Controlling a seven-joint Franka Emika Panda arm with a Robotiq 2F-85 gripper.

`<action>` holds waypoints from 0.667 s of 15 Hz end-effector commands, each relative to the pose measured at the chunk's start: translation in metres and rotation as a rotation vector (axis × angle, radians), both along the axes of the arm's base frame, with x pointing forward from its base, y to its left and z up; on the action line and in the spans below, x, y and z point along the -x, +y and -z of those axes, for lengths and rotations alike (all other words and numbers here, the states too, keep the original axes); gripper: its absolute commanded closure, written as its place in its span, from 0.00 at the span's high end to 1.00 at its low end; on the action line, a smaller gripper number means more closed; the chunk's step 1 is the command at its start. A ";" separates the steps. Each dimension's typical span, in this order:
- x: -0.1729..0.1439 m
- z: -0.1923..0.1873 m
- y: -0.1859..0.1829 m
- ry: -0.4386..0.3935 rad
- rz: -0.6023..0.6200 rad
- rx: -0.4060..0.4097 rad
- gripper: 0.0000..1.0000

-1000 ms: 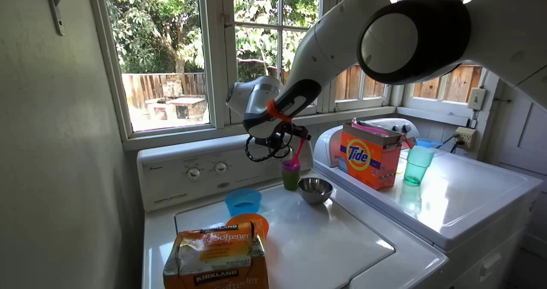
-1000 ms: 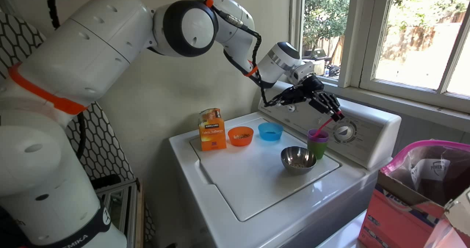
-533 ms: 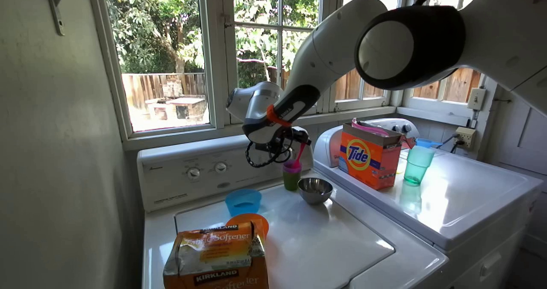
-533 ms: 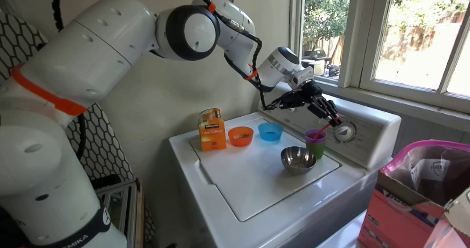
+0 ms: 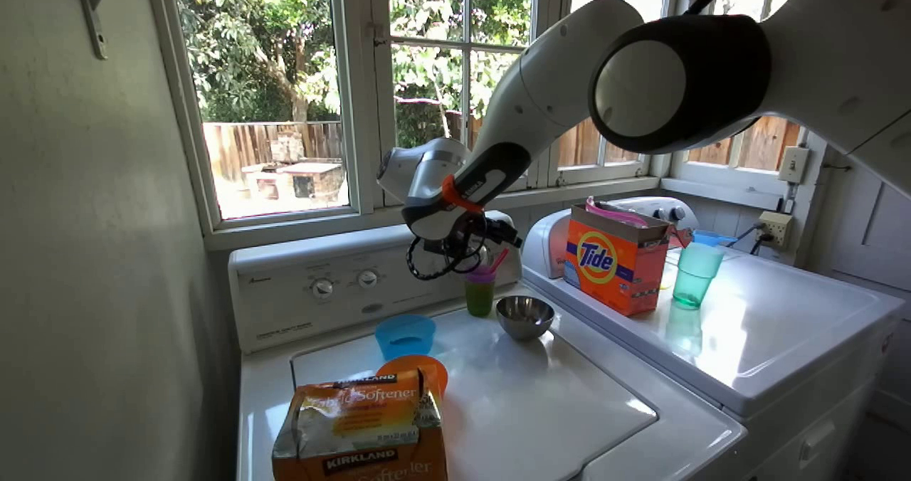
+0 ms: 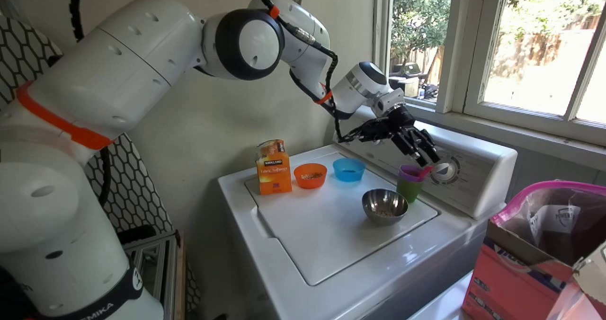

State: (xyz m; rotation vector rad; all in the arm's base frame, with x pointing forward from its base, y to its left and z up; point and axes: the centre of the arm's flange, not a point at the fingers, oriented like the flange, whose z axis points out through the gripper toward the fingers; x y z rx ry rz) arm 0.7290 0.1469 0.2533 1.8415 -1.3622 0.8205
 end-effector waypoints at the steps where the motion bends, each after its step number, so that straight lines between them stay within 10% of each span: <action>1: -0.009 -0.009 -0.002 -0.042 0.107 -0.126 0.99; 10: 0.018 -0.083 -0.026 -0.052 0.286 -0.520 1.00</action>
